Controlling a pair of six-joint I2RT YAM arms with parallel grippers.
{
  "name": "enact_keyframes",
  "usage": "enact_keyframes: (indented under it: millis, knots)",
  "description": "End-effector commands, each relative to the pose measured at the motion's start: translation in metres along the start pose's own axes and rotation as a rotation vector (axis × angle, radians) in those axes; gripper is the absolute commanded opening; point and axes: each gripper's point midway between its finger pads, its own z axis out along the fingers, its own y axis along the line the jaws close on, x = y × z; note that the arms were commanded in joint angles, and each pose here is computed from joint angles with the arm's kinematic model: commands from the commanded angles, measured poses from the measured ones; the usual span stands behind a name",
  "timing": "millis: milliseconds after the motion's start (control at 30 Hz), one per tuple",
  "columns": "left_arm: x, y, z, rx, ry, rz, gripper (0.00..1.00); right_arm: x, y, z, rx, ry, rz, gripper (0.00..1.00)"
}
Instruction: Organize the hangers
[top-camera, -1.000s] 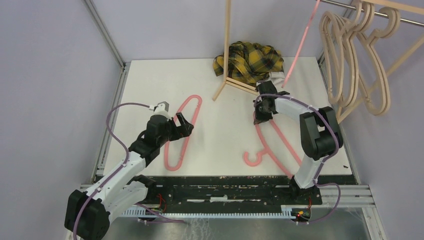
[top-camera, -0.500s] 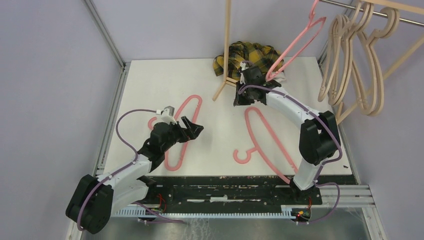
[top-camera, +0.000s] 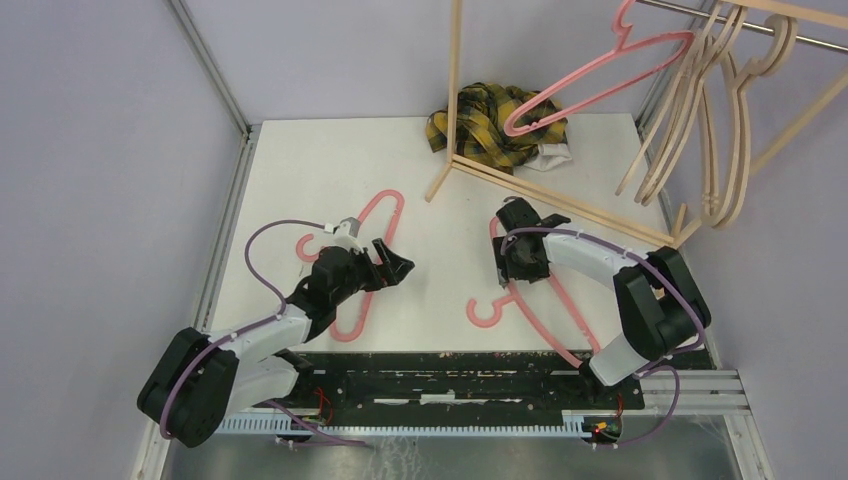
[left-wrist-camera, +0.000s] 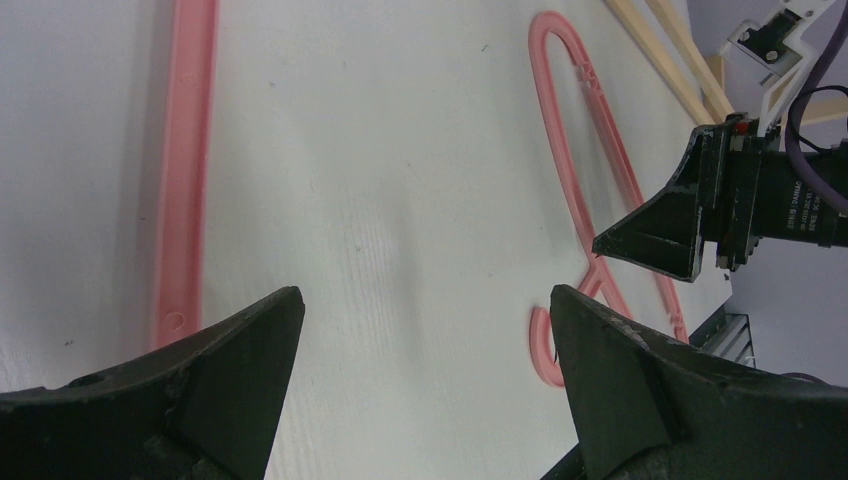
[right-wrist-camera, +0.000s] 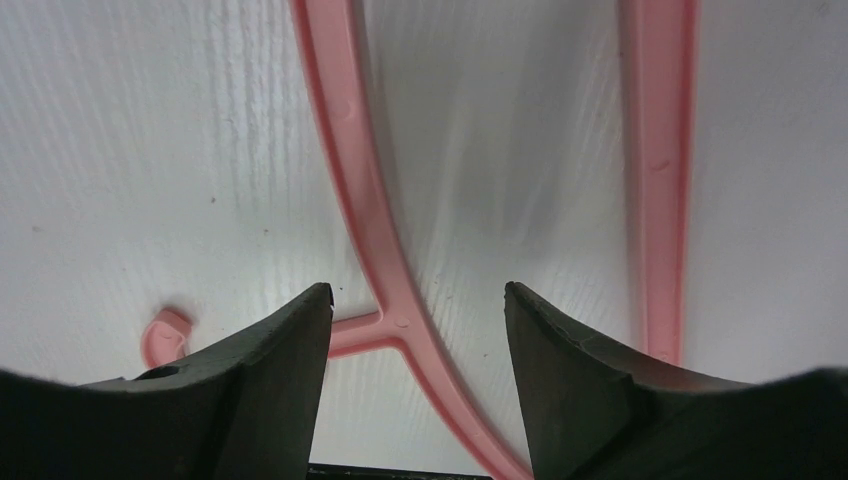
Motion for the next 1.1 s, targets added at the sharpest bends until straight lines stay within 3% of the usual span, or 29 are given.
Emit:
enact_keyframes:
  millis: [0, 200, 400, 600, 700, 867, 1067]
  knots:
    - [-0.013, -0.017, 0.004, 0.054, -0.036, -0.009, 1.00, -0.009, 0.002, 0.002, -0.013, -0.070, 0.034, 0.69]
    - [-0.010, -0.012, 0.002, 0.043, -0.037, -0.008, 1.00, 0.000, 0.011, 0.020, -0.044, -0.031, 0.056, 0.62]
    - [-0.010, -0.010, -0.001, 0.028, -0.038, 0.001, 1.00, 0.013, 0.011, 0.039, -0.002, 0.014, 0.046, 0.45]
    - [-0.012, -0.008, -0.005, 0.017, -0.047, 0.012, 1.00, 0.019, 0.012, 0.049, 0.051, 0.041, 0.027, 0.14]
    - [-0.012, -0.008, -0.006, 0.015, -0.050, 0.011, 1.00, 0.003, 0.028, 0.040, -0.021, 0.003, 0.049, 0.01]
    - [-0.014, -0.009, -0.005, 0.028, -0.068, 0.001, 1.00, -0.046, 0.068, 0.005, -0.203, -0.127, 0.118, 0.01]
    - [-0.024, -0.019, -0.008, 0.107, -0.153, 0.017, 0.99, -0.083, 0.103, -0.023, -0.361, -0.192, 0.159, 0.01]
